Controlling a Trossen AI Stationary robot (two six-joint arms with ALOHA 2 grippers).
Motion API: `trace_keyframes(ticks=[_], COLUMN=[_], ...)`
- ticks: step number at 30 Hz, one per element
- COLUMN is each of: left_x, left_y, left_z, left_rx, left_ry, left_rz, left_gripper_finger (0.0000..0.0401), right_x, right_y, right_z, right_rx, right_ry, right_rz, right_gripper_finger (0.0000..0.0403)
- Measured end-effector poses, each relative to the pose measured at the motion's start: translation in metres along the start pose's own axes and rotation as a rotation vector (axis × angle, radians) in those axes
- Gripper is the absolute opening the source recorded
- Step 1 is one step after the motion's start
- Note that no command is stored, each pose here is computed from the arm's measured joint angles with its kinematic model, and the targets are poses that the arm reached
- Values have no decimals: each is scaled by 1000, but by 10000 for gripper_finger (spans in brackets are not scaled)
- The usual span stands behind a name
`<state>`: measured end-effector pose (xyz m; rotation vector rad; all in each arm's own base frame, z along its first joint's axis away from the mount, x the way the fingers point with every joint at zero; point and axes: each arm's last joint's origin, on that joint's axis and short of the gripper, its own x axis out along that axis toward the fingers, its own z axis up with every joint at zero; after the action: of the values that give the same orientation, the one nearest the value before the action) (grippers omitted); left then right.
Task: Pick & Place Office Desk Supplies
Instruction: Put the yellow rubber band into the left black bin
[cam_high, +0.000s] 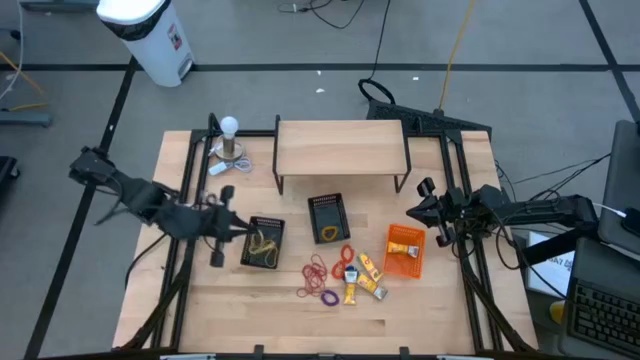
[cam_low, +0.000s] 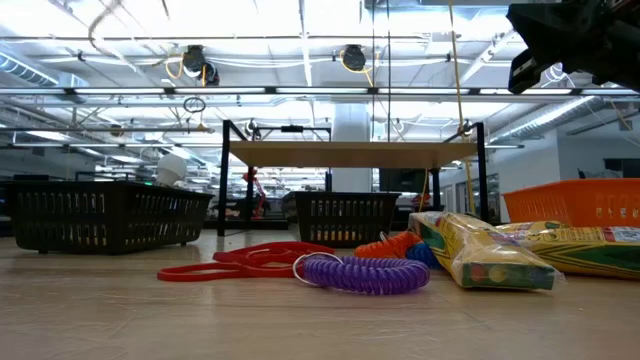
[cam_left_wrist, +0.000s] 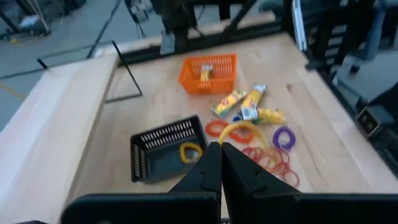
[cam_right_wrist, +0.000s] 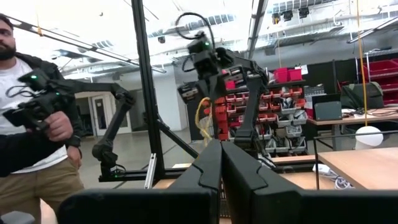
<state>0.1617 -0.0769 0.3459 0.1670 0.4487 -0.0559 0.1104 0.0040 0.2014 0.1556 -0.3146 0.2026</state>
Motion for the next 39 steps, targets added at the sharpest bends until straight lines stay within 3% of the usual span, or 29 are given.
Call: trace_keyframes(ticks=[5,9,18,24,31,39], left_x=[-9,-10,-16,-17,-22,-20], left_y=[13,13,14,16,20,18], left_z=[-43,-73,-124,-144,-149,-113], left_rx=[-91,-142,-202,-226,-321,-352], left_ry=[-18,-121,-240,-289,-334,-313], left_rz=[33,-52,-63,-60,-30,3], left_gripper_finger=[0,0,0,0,0,0], right_x=[1,2,3,3,3,3], right_y=[0,-1,-2,-2,-2,-2], right_z=[-1,-3,-5,-6,-6,-5], right_rx=[2,4,8,8,9,6], right_ry=[12,28,43,48,48,37], right_rz=[-2,-6,-11,-12,-11,-40], right_gripper_finger=[0,0,0,0,0,0])
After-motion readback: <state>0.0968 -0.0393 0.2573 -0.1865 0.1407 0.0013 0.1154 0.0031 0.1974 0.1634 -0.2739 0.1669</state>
